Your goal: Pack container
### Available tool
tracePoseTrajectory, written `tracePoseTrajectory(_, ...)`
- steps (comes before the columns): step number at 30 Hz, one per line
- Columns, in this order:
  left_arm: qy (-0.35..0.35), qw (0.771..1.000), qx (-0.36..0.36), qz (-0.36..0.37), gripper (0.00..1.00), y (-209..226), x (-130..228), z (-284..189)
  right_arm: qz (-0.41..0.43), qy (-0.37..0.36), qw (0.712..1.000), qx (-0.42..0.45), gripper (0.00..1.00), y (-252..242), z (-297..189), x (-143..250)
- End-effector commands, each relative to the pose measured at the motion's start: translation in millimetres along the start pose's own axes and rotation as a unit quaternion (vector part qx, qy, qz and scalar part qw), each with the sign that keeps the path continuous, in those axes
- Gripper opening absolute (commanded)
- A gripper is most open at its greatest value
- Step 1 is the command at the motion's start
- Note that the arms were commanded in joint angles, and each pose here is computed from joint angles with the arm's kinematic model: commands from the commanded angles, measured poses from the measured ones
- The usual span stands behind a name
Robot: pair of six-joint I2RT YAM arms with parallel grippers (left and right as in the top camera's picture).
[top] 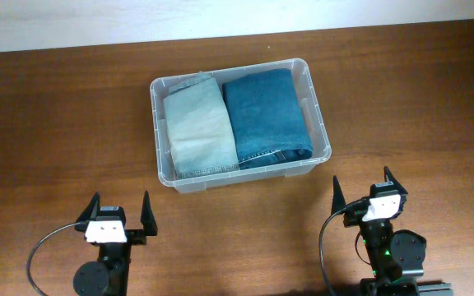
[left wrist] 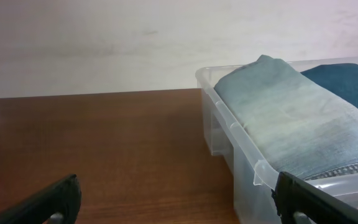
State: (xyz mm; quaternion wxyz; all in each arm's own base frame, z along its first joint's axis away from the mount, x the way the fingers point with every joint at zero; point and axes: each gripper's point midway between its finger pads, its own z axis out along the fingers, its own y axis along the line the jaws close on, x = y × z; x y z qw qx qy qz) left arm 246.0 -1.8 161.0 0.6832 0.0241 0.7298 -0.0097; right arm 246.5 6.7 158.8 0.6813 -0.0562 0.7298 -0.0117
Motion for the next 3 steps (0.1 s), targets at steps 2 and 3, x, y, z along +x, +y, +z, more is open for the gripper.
tracePoseTrajectory(2,-0.002,1.0,0.005,0.01,0.99,-2.4,0.5,-0.2,0.002,-0.001,1.0,-0.007,0.98,2.7,-0.2,1.1)
tracePoseTrajectory(3,-0.002,1.0,0.005,0.01,0.99,-2.4,0.5,-0.2,0.002,-0.001,1.0,-0.007,0.98,2.7,-0.2,1.1)
